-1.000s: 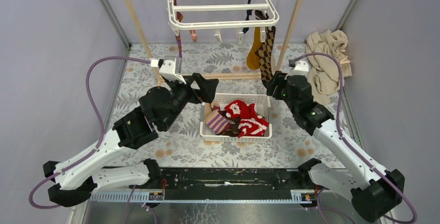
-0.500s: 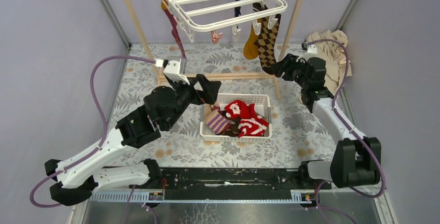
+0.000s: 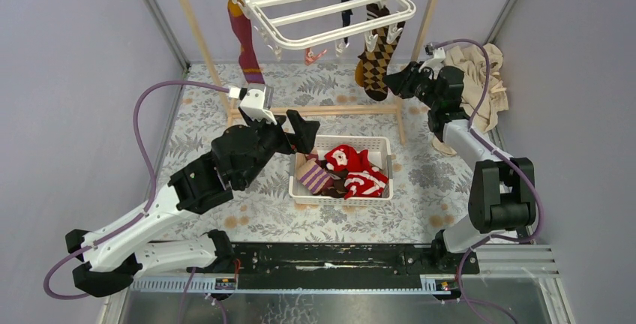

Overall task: Remove the socks clipped to the hanger
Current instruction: Remove the sock from the hanger.

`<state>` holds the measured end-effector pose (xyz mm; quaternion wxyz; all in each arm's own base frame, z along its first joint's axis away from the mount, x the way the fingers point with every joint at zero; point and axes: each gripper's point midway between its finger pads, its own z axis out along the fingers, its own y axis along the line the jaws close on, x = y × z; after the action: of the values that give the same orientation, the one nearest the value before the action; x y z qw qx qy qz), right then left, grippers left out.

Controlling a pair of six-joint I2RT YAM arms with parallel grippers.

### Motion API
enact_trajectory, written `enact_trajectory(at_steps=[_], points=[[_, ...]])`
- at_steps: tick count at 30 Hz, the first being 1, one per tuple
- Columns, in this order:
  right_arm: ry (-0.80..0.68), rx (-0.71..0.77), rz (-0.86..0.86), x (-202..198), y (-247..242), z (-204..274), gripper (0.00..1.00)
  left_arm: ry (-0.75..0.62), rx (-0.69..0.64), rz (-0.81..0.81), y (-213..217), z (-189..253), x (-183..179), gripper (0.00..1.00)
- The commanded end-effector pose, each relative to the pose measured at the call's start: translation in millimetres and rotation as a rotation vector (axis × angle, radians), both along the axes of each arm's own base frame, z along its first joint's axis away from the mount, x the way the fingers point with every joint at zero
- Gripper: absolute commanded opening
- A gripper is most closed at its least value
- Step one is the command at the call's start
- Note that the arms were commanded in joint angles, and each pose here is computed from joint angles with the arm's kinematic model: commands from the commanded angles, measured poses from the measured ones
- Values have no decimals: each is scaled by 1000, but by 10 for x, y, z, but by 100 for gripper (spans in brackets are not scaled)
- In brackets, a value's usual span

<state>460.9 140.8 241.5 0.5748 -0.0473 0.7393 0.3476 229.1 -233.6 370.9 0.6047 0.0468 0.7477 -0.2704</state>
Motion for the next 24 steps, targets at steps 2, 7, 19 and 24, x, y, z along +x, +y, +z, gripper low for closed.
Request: enact_trajectory(at_steps=[2, 7, 19, 24], points=[[-117, 36, 104, -182, 130, 290, 22, -13, 4, -3, 16, 65, -15, 99], [-102, 21, 98, -206, 170, 226, 29, -10, -1, -15, -18, 75, -21, 99], [-110, -95, -17, -288, 26, 288, 37, -6, -6, -12, 21, 63, -45, 99], [-140, -139, -66, -495, -104, 420, 56, -5, 1, -18, -3, 52, -40, 99]])
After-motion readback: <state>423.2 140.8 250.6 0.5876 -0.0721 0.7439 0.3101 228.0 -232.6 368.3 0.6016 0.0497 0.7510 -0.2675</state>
